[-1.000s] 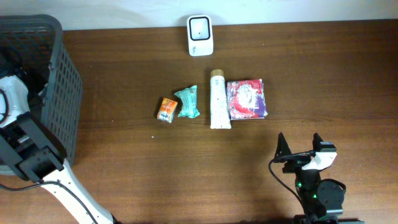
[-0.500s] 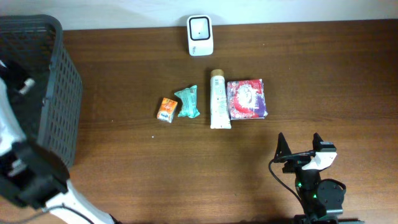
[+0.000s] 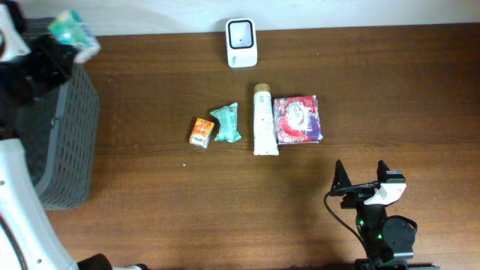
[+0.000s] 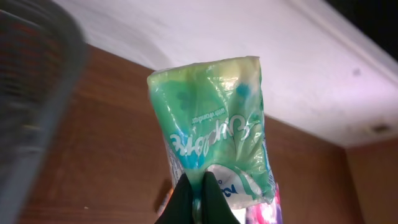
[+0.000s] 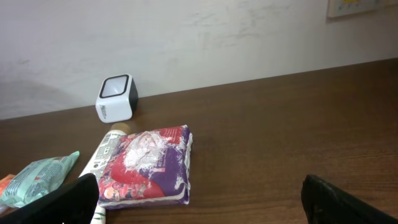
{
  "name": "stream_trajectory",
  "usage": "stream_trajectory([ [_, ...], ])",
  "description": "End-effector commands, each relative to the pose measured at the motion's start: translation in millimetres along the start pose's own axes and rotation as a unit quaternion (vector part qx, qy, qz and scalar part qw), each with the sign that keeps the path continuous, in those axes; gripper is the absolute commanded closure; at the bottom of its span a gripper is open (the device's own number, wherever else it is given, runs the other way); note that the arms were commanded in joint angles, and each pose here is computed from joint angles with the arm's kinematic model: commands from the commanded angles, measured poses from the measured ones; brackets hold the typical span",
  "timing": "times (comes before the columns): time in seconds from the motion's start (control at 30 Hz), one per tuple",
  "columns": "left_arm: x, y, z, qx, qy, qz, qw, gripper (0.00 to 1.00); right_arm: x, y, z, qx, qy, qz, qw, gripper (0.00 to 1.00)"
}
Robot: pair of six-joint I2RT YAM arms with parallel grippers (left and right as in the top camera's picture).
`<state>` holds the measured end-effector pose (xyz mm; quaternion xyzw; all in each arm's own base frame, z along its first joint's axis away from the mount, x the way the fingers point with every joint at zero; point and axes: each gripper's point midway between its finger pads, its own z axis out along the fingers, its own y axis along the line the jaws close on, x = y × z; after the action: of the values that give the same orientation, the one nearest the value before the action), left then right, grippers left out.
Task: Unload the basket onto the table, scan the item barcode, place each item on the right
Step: 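Place the green-white box left of the orange pack and release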
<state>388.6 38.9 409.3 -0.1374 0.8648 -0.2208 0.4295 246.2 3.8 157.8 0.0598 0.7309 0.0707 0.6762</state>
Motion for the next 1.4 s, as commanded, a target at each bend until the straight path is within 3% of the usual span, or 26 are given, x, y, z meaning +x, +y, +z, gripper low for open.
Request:
stream_trajectory([
  [0.0, 43, -28, 44, 0.001, 0.070, 0.056, 0.996, 1.00, 2, -4, 0, 0.008, 0.000, 0.002, 1.000, 0.01],
  [0.13, 122, -11, 106, -0.112, 0.167, 0.099, 0.975, 1.00, 2, -4, 0, 0.008, 0.000, 0.002, 1.000, 0.01],
  [0.23, 161, 15, 137, -0.177, 0.205, 0.111, 0.956, 1.00, 2, -4, 0, 0.008, 0.000, 0.002, 1.000, 0.01],
  [0.43, 225, 54, 191, -0.202, 0.279, 0.109, 0.933, 1.00, 2, -4, 0, 0.008, 0.000, 0.002, 1.000, 0.01],
  [0.7, 266, 84, 225, -0.226, 0.338, 0.102, 0.908, 1.00, 2, -4, 0, 0.008, 0.000, 0.002, 1.000, 0.01],
  [0.73, 269, 87, 228, -0.227, 0.341, 0.102, 0.906, 0.97, 2, -4, 0, 0.008, 0.000, 0.002, 1.000, 0.01],
  [0.77, 269, 88, 229, -0.230, 0.342, 0.103, 0.905, 0.80, 2, -4, 0, 0.008, 0.000, 0.002, 1.000, 0.01],
  [0.87, 259, 98, 226, -0.262, 0.325, 0.118, 0.901, 0.74, 2, -4, 0, 0.008, 0.000, 0.002, 1.000, 0.01],
  [0.9, 255, 99, 224, -0.268, 0.323, 0.118, 0.900, 0.58, 2, -4, 0, 0.008, 0.000, 0.002, 1.000, 0.01],
  [0.93, 250, 99, 222, -0.269, 0.323, 0.116, 0.900, 0.49, 2, -4, 0, 0.008, 0.000, 0.002, 1.000, 0.01],
  [1.07, 204, 77, 198, -0.269, 0.309, 0.107, 0.906, 0.46, 2, -4, 0, 0.008, 0.000, 0.002, 1.000, 0.01],
  [1.23, 153, 21, 151, -0.219, 0.280, 0.098, 0.929, 0.38, 2, -4, 0, 0.008, 0.000, 0.002, 1.000, 0.01],
  [1.33, 139, 3, 120, -0.200, 0.256, 0.099, 0.941, 0.05, 2, -4, 0, 0.008, 0.000, 0.002, 1.000, 0.01],
  [1.37, 136, -2, 105, -0.195, 0.249, 0.099, 0.943, 0.01, 2, -4, 0, 0.008, 0.000, 0.002, 1.000, 0.01],
])
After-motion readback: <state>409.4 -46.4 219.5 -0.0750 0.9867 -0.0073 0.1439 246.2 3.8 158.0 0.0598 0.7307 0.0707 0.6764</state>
